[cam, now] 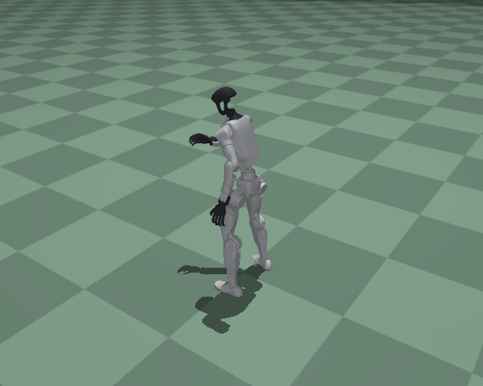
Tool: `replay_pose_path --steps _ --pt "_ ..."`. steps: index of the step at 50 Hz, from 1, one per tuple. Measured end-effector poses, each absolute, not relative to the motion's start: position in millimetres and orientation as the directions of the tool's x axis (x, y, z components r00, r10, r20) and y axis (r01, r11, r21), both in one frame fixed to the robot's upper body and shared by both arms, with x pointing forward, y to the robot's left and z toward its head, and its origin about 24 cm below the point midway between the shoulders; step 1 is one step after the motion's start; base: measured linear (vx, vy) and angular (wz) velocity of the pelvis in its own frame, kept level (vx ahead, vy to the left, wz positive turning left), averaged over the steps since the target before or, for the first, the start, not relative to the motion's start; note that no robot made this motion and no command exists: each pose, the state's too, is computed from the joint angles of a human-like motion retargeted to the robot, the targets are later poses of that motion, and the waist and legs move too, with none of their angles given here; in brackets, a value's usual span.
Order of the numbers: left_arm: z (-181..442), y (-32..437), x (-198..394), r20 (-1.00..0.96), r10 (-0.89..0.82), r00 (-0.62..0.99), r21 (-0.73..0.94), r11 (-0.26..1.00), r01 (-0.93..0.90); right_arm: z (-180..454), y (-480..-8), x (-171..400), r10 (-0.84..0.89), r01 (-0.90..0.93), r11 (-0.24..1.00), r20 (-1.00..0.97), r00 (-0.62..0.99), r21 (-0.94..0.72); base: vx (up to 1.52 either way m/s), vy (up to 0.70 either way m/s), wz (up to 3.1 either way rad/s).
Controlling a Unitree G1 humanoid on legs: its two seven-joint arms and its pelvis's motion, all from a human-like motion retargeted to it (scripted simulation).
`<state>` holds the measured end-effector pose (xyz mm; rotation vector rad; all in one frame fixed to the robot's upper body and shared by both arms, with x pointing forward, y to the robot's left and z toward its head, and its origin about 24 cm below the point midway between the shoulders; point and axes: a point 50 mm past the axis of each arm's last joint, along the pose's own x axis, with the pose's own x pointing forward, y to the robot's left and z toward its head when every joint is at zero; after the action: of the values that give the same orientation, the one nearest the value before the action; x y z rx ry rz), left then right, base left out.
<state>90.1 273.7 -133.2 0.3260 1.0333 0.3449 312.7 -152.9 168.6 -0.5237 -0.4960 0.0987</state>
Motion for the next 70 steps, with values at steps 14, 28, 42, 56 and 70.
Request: replay_pose_path --steps 14,28,42,56,70 --pt "-143 259 78 -0.811 0.35 0.468 0.457 0.879 0.134 250 -93 233 0.648 -0.021 0.706 0.633 0.423 -0.708 0.16 0.0 -0.13" --pt "-142 272 73 -0.824 0.379 0.422 0.466 0.876 0.124 248 -56 214 0.88 -0.435 0.474 0.42 0.221 -0.766 0.04 -0.01 -0.01" --pt "-144 271 57 -0.84 0.384 0.383 0.444 0.893 0.077 243 -74 232 0.83 -0.438 0.555 0.439 0.344 -0.707 0.0 0.0 0.0" --pt "-148 261 55 -0.859 0.347 0.377 0.407 0.909 0.09 244 -100 263 0.723 -0.305 0.657 0.462 0.513 -0.69 -0.03 0.0 0.0" --pt "-135 244 95 -0.771 0.367 0.521 0.292 0.93 -0.224 210 -156 374 0.208 0.274 0.589 0.47 0.858 -0.761 -0.24 -0.01 0.13"
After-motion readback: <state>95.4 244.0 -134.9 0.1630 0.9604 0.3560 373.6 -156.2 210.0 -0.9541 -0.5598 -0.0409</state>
